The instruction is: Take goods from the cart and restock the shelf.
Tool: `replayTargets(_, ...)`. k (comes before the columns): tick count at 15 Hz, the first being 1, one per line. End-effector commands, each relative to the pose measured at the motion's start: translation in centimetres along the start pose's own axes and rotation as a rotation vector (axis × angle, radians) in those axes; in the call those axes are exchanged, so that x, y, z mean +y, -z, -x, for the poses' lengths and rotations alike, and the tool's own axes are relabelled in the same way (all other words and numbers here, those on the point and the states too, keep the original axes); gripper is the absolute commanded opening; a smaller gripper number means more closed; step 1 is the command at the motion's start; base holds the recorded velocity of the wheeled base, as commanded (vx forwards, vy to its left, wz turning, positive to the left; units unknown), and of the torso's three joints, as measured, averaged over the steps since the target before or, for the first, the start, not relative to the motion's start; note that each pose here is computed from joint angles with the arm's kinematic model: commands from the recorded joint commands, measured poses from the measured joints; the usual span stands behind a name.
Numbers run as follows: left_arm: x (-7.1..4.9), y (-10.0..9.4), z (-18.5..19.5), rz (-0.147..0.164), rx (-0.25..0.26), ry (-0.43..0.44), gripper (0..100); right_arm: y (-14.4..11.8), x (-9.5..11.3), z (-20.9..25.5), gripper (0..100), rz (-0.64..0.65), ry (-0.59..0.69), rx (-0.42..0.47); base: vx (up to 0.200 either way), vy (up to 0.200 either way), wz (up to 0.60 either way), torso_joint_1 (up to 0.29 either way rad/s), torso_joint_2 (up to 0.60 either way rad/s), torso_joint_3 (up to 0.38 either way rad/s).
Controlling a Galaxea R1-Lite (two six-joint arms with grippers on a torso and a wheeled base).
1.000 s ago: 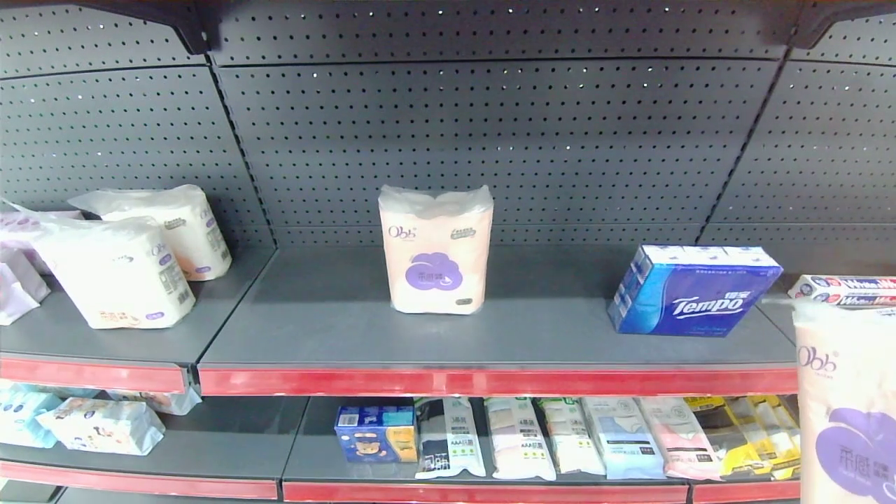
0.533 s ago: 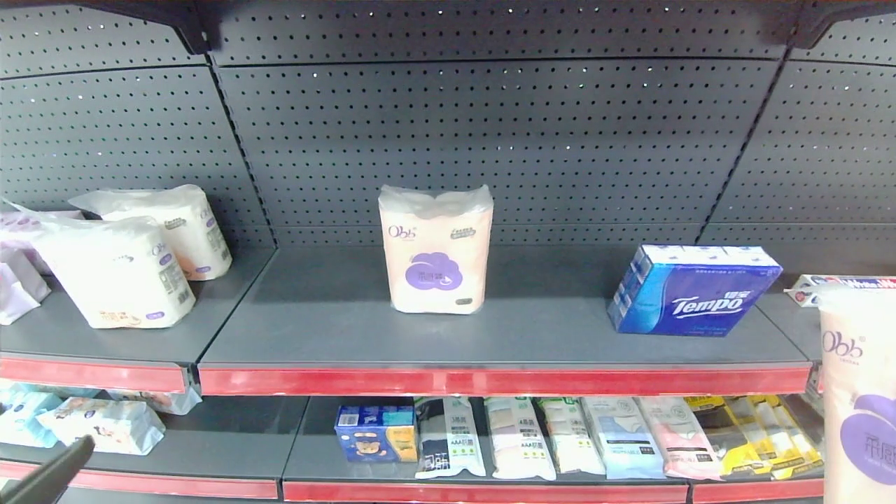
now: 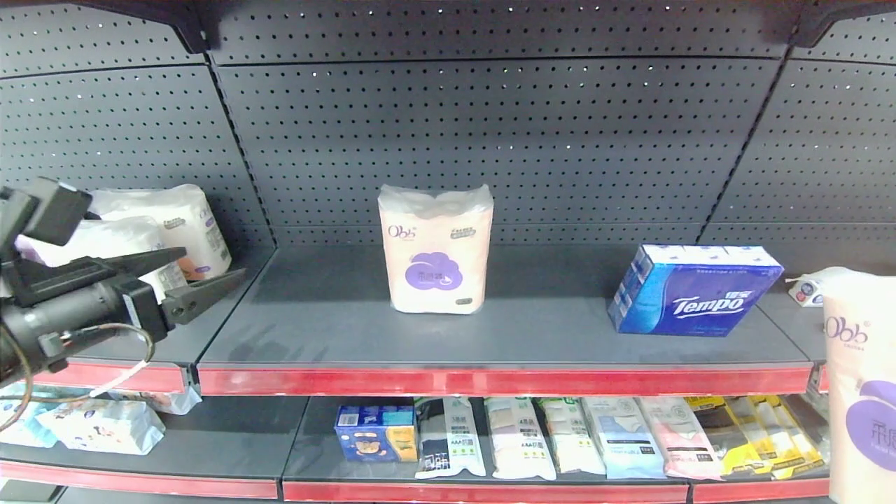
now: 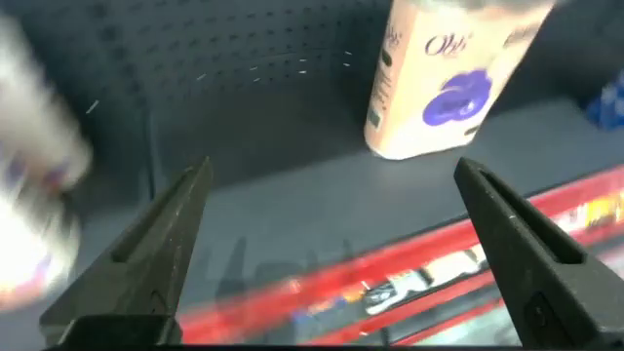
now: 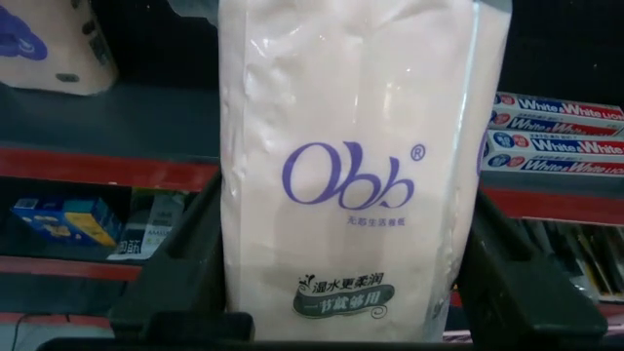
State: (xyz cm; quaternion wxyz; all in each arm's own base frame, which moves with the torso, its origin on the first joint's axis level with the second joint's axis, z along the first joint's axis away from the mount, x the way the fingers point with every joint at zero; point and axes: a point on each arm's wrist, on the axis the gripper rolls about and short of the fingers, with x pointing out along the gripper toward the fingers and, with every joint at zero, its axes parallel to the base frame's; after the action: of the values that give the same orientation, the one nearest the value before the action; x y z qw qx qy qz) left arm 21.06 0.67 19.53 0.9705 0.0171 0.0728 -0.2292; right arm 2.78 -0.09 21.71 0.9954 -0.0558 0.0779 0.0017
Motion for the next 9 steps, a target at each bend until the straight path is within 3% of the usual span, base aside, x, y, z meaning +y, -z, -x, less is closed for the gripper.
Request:
replayTargets(1, 4.8, 3.5, -4.1, 0.003, 0.064, 0.085, 100, 0.0, 0.0, -0.2, 0, -0.002, -0.004, 0.009, 0.000, 0.000, 0.00, 0.000, 0.00, 0.000)
replayTargets(4, 6.6, 5.7, -7.2, 0.022, 0.058, 0.267, 100, -0.1, -0.1, -0.6, 0, 0.023, -0.003, 0.026, 0.000, 0.000, 0.00, 0.000, 0.00, 0.000)
replayTargets(7, 7.8, 6.9, -10.1, -0.026, -0.019, 0.451, 100, -0.1, -0.2, -0.9, 0, 0.054, -0.003, 0.042, 0.000, 0.000, 0.00, 0.000, 0.00, 0.000)
replayTargets(9, 7.7, 7.3, -11.4, -0.024, -0.038, 0.552, 100, 0.2, -0.1, -1.0, 0, 0.057, 0.001, 0.053, 0.000, 0.000, 0.00, 0.000, 0.00, 0.000)
